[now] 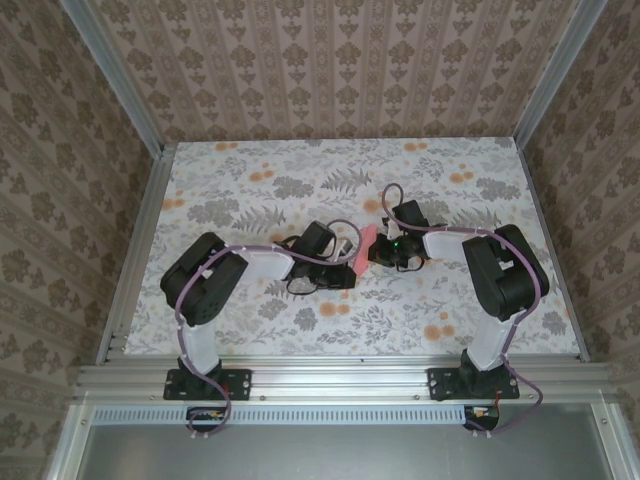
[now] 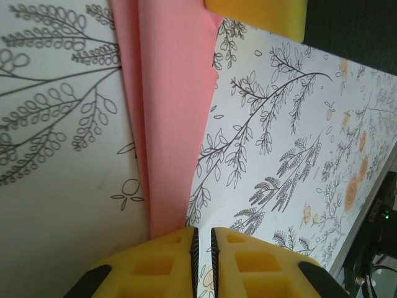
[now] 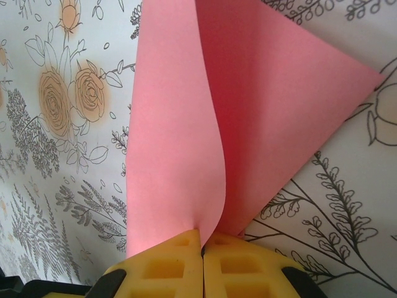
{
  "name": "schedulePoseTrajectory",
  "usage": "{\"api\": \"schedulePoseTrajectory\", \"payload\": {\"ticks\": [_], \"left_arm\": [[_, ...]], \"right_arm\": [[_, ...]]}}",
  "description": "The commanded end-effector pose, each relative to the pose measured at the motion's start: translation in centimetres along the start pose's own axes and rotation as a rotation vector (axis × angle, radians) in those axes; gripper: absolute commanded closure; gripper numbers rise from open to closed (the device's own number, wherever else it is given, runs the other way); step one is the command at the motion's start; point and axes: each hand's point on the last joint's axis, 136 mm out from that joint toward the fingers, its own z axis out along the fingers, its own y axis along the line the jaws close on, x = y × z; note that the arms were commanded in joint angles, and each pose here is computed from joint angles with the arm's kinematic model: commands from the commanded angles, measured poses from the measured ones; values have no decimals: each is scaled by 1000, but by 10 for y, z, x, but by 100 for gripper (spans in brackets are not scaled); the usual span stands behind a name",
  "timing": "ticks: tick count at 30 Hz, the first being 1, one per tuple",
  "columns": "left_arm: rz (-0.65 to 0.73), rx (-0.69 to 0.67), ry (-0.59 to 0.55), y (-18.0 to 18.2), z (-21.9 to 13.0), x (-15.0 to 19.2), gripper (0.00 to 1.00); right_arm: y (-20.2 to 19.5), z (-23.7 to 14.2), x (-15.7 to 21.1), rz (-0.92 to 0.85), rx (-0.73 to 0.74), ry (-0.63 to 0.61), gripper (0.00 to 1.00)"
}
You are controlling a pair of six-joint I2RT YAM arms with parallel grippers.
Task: Fold a paper plane with a square sheet of paper (pick it up from the middle)
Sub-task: Fold the wing for the fifth time at the center of the table.
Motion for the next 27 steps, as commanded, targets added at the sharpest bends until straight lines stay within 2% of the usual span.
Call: {"api": "schedulePoseTrajectory", "payload": {"ticks": [1,9,12,20,27], "left_arm": [[11,-50,56,7,7,12,84],[18,-139,122,22,3,37,84],[27,-122,119,17,-5,40,84],[42,60,-87,-32,-40,-14,83],[-13,9,-130,-17,-28,-36,84]], "right_arm": [[-67,14,38,92,255,105,92],[-68,15,39,95,260,105,92],[-69,15,39,97,261,106,92],[-72,16,42,96,266,114,92],[-72,15,42,96,271,117,92]]}}
